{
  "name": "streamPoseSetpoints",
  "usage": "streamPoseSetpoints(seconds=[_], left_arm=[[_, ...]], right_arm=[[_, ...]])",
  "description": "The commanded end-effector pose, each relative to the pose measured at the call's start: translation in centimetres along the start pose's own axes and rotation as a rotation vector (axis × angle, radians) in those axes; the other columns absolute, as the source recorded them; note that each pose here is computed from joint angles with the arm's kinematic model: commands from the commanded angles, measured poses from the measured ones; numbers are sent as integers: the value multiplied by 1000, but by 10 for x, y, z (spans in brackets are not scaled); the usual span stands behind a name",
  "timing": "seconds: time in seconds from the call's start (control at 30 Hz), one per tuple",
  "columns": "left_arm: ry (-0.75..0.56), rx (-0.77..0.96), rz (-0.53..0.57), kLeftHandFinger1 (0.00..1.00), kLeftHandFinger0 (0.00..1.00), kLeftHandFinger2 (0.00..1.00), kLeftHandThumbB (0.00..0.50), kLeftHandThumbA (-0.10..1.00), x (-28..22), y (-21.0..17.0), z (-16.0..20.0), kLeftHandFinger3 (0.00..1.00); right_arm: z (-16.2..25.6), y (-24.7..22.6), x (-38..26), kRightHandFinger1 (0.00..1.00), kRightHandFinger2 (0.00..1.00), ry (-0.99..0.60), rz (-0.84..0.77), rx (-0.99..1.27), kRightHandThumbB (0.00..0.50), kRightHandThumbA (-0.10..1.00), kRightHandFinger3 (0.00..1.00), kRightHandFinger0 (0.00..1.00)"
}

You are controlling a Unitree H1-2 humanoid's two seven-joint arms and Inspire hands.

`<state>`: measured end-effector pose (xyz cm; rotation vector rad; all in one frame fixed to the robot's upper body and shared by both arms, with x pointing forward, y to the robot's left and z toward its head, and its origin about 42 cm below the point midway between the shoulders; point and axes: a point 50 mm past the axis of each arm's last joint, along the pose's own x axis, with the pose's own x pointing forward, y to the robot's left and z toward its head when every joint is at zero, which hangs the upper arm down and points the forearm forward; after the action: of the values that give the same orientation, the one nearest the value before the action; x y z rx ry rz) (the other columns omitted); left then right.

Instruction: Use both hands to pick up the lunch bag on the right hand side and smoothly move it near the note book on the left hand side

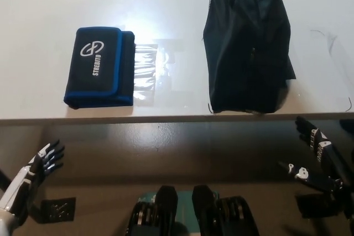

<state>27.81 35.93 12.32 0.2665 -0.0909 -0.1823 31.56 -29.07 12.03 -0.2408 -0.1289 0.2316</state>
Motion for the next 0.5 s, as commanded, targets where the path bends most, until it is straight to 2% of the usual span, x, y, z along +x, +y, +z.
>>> streamPoseSetpoints(seconds=[0.0, 0.03, 0.1, 0.17, 0.33, 0.47], left_arm=[[-158, 22, -4, 1000, 1000, 1000, 377, 1000, 4, 4, 28, 1000], [-179, 37, -11, 1000, 1000, 1000, 404, 1000, 5, 5, 34, 1000], [-209, 32, -29, 1000, 1000, 1000, 433, 1000, 5, 3, 48, 1000], [-234, 33, -33, 1000, 1000, 1000, 435, 1000, 9, 0, 59, 1000], [-300, 3, -43, 1000, 1000, 1000, 402, 1000, 23, -3, 81, 1000], [-337, 27, -46, 1000, 1000, 1000, 420, 1000, 38, -3, 98, 1000]], right_arm=[[25, -9, 0, 1000, 1000, -138, -9, 52, 337, 1000, 1000, 1000], [28, -10, -1, 1000, 1000, -146, -9, 70, 363, 1000, 1000, 1000], [35, -14, -3, 1000, 1000, -160, -14, 81, 375, 1000, 1000, 1000], [42, -19, -4, 1000, 1000, -179, -19, 82, 381, 1000, 1000, 1000], [54, -29, 2, 1000, 1000, -242, -63, 107, 374, 1000, 1000, 1000], [64, -39, 11, 1000, 1000, -292, -96, 108, 390, 1000, 1000, 1000]])
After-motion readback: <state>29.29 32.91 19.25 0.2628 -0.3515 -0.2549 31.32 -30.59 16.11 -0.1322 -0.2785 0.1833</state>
